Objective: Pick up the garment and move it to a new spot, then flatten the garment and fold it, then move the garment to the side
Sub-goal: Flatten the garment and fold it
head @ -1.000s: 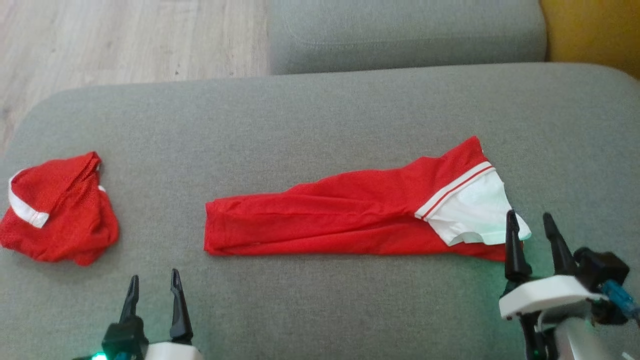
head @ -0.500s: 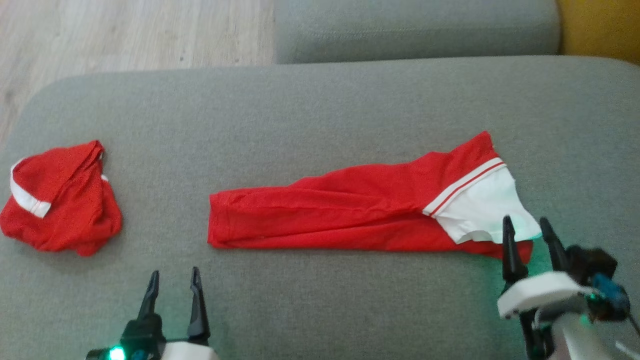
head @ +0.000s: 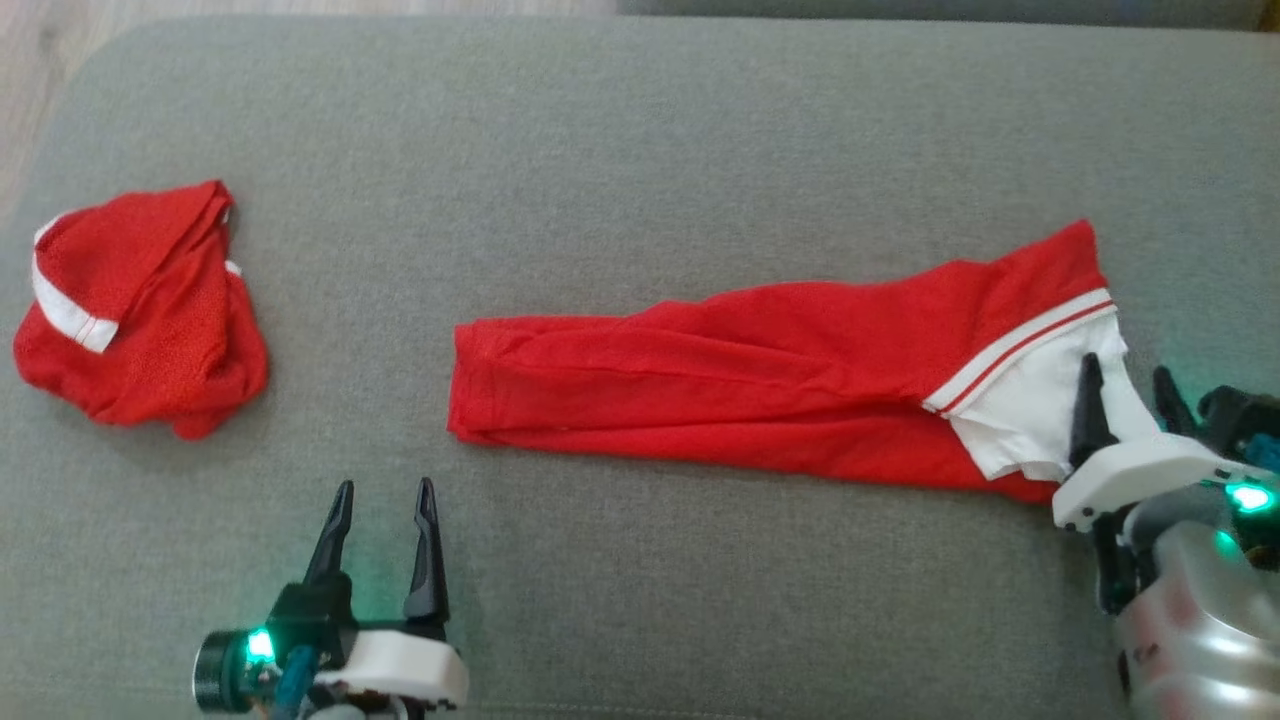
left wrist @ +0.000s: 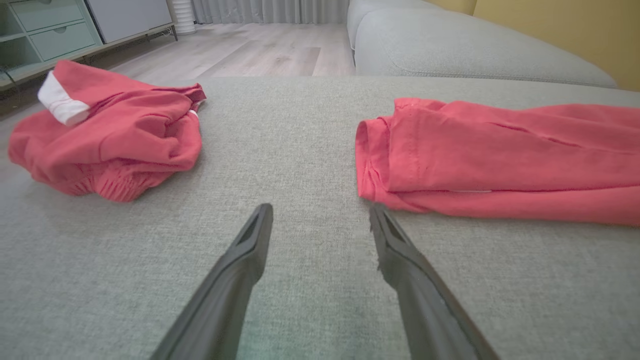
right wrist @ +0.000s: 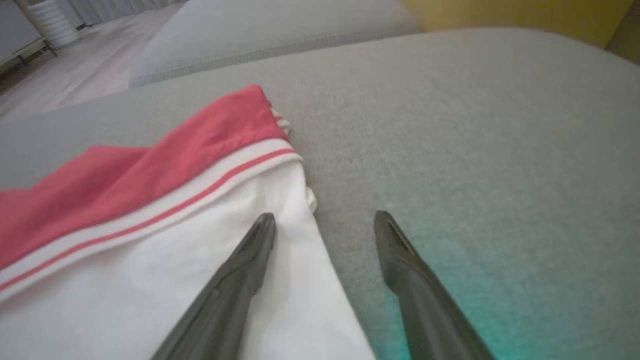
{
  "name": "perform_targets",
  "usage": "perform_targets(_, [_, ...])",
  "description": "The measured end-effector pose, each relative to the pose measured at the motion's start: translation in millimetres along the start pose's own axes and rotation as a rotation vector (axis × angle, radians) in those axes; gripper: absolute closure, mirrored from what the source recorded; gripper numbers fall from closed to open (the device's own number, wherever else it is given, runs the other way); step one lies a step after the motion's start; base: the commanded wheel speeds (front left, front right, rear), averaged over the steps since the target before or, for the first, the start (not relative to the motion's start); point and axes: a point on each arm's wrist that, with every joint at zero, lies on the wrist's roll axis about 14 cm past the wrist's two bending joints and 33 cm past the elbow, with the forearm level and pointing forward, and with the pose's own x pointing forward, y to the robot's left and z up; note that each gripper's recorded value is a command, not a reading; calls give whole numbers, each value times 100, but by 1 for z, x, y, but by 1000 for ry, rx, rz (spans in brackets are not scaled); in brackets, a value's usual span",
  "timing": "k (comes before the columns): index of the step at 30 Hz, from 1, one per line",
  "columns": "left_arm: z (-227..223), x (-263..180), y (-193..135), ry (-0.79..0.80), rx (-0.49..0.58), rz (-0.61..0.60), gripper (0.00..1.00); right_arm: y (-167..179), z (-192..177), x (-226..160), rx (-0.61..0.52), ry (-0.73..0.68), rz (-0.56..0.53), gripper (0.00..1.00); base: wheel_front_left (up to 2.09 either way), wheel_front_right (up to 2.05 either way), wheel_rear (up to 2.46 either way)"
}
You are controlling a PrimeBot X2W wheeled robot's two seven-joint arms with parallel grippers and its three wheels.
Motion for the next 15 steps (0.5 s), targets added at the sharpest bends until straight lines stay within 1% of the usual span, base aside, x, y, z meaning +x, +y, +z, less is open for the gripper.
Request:
perform_targets(2, [-1,2,2,4,0,7,0,6,-11,4,15,39,11,0,0,0,0])
perform_targets(6, [3,7,5,-6,2,13,0,22,-7,15,44,41,52,0,0,0,0])
perform_targets(8, [4,7,2,-7,3,5,0,35,-11,15,67,53,86,0,0,0,0])
perform_targets(13, [4,7,-7,-9,4,-21,0,48,-13,13,109,61,121,0,0,0,0])
perform_targets(14, [5,6,-8,-10,0,-26,0,50,-14,12,109,66,131,29,0,0,0])
perform_targets(15, [5,6,-10,-11,-1,-32,0,52,-14,11,109,71,139,96,0,0,0])
